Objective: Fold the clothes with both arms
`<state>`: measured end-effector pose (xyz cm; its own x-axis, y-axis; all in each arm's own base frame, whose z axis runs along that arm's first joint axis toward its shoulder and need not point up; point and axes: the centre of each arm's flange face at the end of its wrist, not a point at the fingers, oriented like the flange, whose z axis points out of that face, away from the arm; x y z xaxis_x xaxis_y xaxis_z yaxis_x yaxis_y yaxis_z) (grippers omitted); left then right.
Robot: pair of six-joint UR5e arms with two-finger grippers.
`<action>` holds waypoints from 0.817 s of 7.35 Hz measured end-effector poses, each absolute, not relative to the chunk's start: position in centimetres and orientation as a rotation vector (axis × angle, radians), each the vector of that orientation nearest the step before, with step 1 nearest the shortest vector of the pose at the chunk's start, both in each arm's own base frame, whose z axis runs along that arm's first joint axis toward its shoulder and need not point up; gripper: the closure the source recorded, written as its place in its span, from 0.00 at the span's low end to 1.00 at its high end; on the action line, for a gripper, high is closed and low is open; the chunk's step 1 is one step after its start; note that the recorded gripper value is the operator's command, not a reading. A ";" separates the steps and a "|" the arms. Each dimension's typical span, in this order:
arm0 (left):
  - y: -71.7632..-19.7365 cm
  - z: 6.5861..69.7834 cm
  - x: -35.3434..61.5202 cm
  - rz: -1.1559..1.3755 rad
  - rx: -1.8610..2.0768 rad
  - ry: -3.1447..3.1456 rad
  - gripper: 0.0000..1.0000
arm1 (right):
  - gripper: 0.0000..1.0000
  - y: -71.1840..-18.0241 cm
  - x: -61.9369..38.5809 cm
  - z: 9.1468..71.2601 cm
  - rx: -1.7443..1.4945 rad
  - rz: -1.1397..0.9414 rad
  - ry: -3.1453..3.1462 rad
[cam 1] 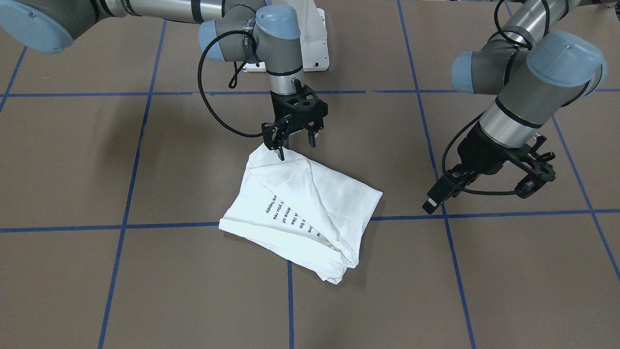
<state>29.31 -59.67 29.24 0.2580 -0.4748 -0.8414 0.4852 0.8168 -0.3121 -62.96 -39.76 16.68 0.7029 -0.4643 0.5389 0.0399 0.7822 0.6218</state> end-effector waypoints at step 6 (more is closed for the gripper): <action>-59.6 29.8 29.4 -0.653 0.004 1.130 0.00 | 1.00 -40.0 -64.3 17.8 0.661 -0.345 -0.748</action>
